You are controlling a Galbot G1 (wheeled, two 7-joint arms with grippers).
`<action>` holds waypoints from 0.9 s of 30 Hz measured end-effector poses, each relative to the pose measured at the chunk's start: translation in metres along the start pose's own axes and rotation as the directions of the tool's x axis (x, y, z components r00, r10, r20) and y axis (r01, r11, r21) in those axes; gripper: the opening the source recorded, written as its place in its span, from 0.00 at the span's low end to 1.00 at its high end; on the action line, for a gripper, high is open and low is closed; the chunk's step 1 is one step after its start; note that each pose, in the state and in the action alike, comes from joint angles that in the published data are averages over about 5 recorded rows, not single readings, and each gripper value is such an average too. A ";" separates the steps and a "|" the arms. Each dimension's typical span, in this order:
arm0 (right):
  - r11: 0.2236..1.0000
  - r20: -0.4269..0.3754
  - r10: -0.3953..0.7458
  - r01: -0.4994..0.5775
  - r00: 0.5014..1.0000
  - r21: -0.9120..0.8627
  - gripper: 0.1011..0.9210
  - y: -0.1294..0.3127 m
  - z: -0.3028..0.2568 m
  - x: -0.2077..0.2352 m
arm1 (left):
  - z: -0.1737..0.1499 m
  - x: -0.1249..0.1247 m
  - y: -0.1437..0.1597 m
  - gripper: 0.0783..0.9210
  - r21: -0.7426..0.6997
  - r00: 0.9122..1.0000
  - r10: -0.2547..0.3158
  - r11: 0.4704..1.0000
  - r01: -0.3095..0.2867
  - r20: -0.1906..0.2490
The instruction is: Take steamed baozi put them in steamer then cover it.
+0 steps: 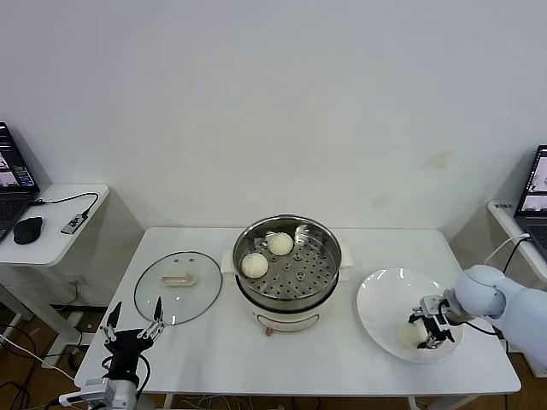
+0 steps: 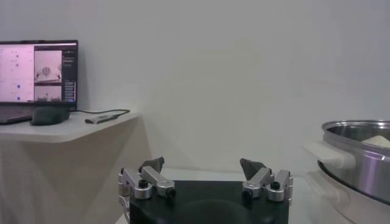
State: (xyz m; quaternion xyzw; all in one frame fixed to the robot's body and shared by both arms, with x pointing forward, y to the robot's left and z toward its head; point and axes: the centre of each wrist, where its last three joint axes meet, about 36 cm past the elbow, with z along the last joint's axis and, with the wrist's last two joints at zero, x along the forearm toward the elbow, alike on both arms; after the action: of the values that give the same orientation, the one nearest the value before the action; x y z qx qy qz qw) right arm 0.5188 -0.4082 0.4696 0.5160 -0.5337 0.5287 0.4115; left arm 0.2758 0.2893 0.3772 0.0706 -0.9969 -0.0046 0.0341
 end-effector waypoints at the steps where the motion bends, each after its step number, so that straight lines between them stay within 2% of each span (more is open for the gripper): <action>1: 1.000 0.001 0.001 -0.001 1.000 0.000 0.60 -0.001 0.000 0.003 | 0.000 0.000 0.000 0.88 0.000 1.000 0.000 1.000 0.000 0.001; 7: 0.999 0.015 0.037 -0.037 0.999 -0.007 0.60 -0.019 -0.001 0.039 | -0.001 0.000 0.000 0.88 -0.001 1.000 0.003 1.000 -0.003 0.004; 16: 0.988 0.060 0.153 -0.152 0.986 -0.013 0.60 -0.063 -0.014 0.121 | -0.002 0.001 -0.002 0.88 -0.003 1.000 0.018 1.000 -0.018 0.003; 23: 0.967 0.125 0.243 -0.251 0.962 0.047 0.60 -0.096 -0.057 0.181 | -0.003 0.000 -0.004 0.88 0.000 1.000 0.023 1.000 -0.023 0.006; 27: 0.951 0.181 0.260 -0.284 0.949 0.119 0.61 -0.110 -0.097 0.198 | -0.004 0.001 -0.006 0.88 0.005 1.000 0.020 1.000 -0.020 0.009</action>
State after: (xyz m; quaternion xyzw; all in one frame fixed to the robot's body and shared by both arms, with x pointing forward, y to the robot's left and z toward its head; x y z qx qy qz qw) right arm 0.5911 -0.3248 0.6896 0.5070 -0.5922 0.5736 0.2514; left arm 0.2758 0.2835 0.3812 0.0605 -0.9977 -0.0021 0.0295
